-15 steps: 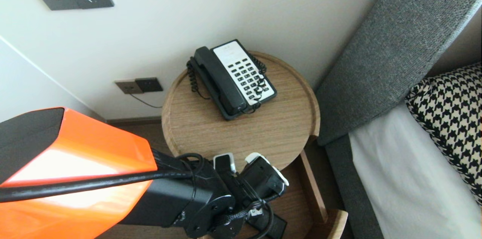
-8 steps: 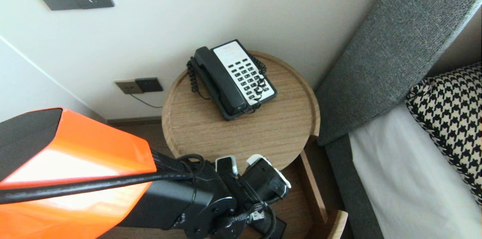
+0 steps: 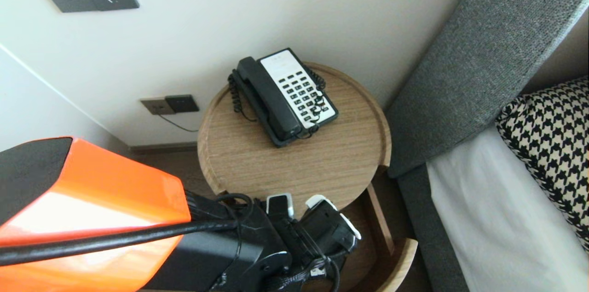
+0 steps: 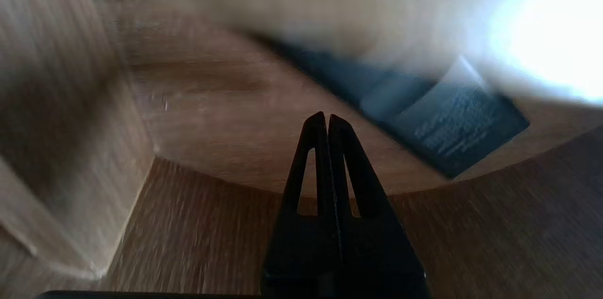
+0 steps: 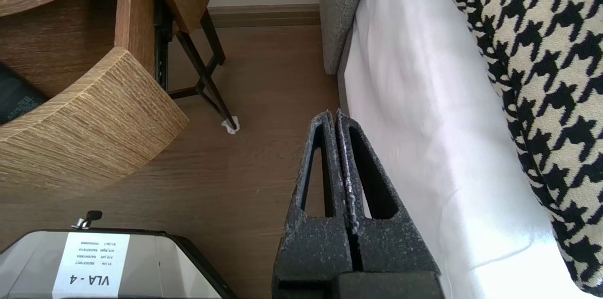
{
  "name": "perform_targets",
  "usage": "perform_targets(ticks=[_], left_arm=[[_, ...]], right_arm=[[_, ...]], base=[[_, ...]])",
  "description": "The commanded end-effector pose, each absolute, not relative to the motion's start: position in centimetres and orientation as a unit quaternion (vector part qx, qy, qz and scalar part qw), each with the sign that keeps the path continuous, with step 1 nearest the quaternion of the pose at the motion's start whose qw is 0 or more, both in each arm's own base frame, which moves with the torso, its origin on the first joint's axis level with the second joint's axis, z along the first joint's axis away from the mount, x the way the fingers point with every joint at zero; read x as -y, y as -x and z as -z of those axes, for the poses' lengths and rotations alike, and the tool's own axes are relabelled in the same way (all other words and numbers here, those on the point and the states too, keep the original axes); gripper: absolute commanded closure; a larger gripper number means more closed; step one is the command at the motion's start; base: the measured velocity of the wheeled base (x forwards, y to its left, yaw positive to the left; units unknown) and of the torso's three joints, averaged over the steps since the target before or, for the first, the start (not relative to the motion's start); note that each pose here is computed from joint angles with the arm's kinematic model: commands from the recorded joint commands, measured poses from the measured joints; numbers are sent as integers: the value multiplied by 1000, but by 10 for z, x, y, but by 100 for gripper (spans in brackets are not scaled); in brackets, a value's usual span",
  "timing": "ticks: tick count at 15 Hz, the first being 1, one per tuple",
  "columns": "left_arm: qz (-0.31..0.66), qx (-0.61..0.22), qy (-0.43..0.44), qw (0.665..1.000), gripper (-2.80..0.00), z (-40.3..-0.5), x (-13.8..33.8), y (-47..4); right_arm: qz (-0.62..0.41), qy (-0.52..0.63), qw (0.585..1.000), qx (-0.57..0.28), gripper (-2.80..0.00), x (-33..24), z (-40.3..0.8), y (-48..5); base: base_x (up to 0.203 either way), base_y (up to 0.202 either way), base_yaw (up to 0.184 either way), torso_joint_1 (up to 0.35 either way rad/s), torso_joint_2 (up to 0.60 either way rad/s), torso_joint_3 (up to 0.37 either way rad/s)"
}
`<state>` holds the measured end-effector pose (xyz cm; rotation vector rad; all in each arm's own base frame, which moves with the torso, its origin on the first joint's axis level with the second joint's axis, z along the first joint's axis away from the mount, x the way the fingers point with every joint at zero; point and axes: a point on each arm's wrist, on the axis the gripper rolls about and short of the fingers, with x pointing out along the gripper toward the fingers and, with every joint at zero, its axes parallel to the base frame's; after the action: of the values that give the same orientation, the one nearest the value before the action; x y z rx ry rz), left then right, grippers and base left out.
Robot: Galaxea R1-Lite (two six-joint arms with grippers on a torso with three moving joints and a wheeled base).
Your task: Take the remote control out of the drawer one by one and place them on the table
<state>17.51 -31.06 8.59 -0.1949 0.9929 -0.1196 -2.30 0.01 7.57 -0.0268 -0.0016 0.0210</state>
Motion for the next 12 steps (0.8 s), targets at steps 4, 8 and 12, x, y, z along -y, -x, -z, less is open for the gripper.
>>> perform_targets(ticks=[4,8,12], left_arm=[[75,-472,86,874,0,-93,312,-158],[86,-477,79,871,0,-99,308,-147],[99,-496,75,859,0,-103,292,-139]], right_arm=[[-11,14,1000,3,0,0,-76,23],[-11,14,1000,3,0,0,-76,23],[-11,14,1000,3,0,0,-76,23]], base=[[0,0,0,0,0,0],[0,0,0,0,0,0],[0,0,0,0,0,0]])
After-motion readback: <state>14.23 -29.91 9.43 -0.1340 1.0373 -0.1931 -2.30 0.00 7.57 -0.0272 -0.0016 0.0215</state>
